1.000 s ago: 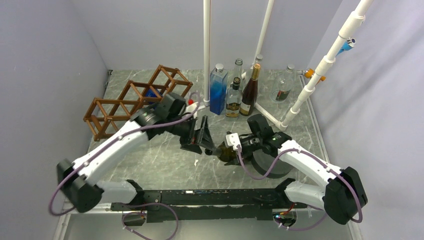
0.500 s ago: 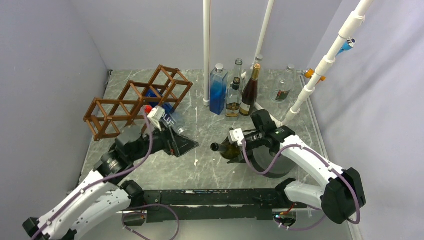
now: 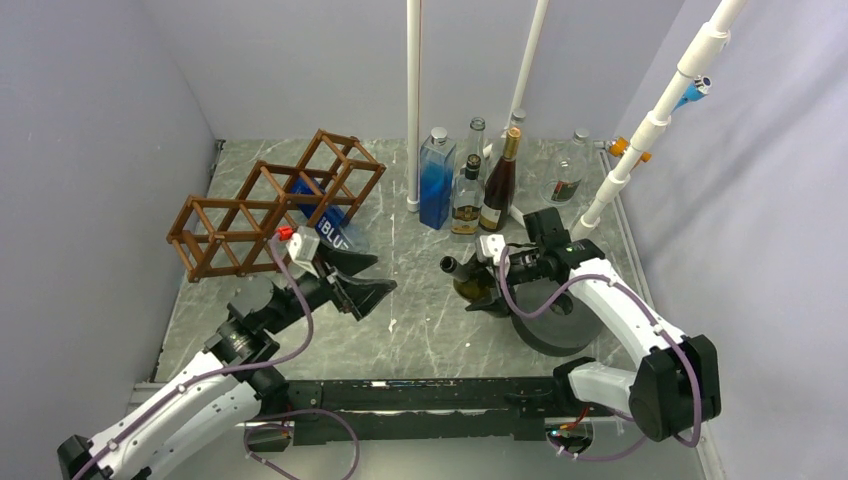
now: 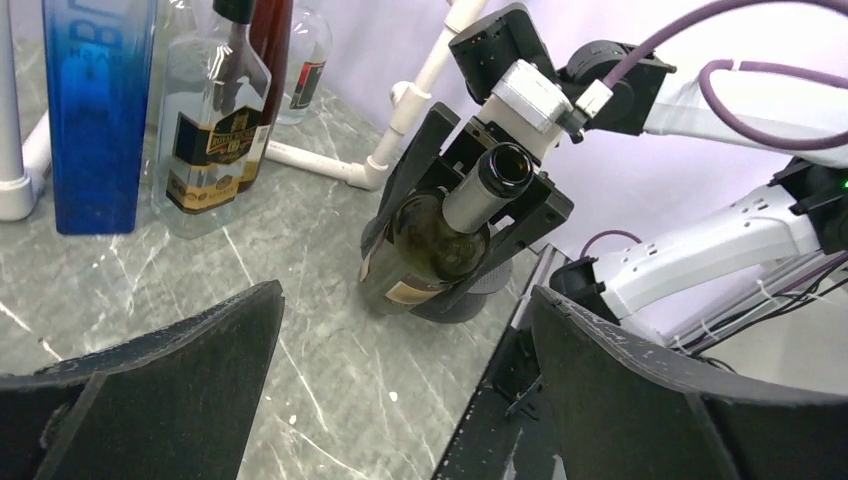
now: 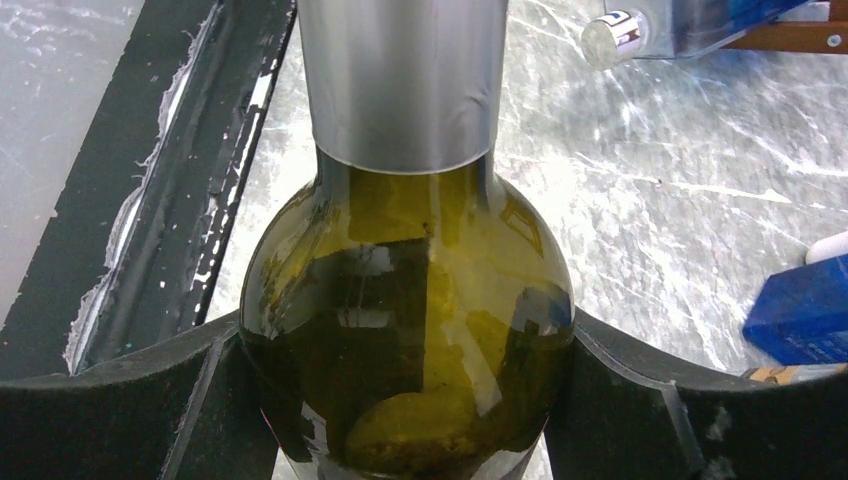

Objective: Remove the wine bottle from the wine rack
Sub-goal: Place the wine bottle at the center of the board.

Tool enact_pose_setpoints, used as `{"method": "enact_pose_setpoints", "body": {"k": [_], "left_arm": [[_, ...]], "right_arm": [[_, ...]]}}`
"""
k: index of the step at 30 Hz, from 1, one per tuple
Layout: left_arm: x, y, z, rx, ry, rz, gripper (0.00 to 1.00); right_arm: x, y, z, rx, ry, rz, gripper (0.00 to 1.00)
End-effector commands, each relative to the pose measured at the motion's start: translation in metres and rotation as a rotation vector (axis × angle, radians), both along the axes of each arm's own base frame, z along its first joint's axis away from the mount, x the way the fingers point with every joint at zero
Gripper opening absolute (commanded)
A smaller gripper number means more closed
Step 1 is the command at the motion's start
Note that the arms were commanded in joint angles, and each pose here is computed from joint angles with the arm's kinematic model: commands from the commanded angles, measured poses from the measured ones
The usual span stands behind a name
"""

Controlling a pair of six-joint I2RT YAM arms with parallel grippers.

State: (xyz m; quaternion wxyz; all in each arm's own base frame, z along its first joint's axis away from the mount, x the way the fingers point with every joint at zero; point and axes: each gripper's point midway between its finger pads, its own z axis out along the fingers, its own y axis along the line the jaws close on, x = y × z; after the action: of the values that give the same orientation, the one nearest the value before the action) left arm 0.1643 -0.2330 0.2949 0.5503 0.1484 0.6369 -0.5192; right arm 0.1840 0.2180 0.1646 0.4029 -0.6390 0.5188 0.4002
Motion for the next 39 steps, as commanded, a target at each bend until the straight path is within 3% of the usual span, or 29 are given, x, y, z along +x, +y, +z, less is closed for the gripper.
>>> {"method": "enact_pose_setpoints", "body": {"k": [1, 13, 24, 39], "left_arm": [[-0.001, -0.011, 0.022, 0.006, -0.235, -0.024, 0.98], [0.001, -0.053, 0.012, 0.118, -0.450, 0.023, 0.98], [-0.012, -0.075, 0.011, 0.061, -0.612, 0.029, 0.98], [-0.023, -0.109, -0.002, 0.053, -0.667, -0.023, 0.96]], "right_arm": [[0.005, 0.005, 0.035, 0.111, -0.035, 0.031, 0.00], [0.010, 0.000, 0.029, 0.100, -0.005, 0.015, 0.00], [0.010, -0.001, 0.025, 0.096, 0.001, 0.016, 0.00], [0.010, -0.003, 0.026, 0.104, 0.000, 0.013, 0.00]]}}
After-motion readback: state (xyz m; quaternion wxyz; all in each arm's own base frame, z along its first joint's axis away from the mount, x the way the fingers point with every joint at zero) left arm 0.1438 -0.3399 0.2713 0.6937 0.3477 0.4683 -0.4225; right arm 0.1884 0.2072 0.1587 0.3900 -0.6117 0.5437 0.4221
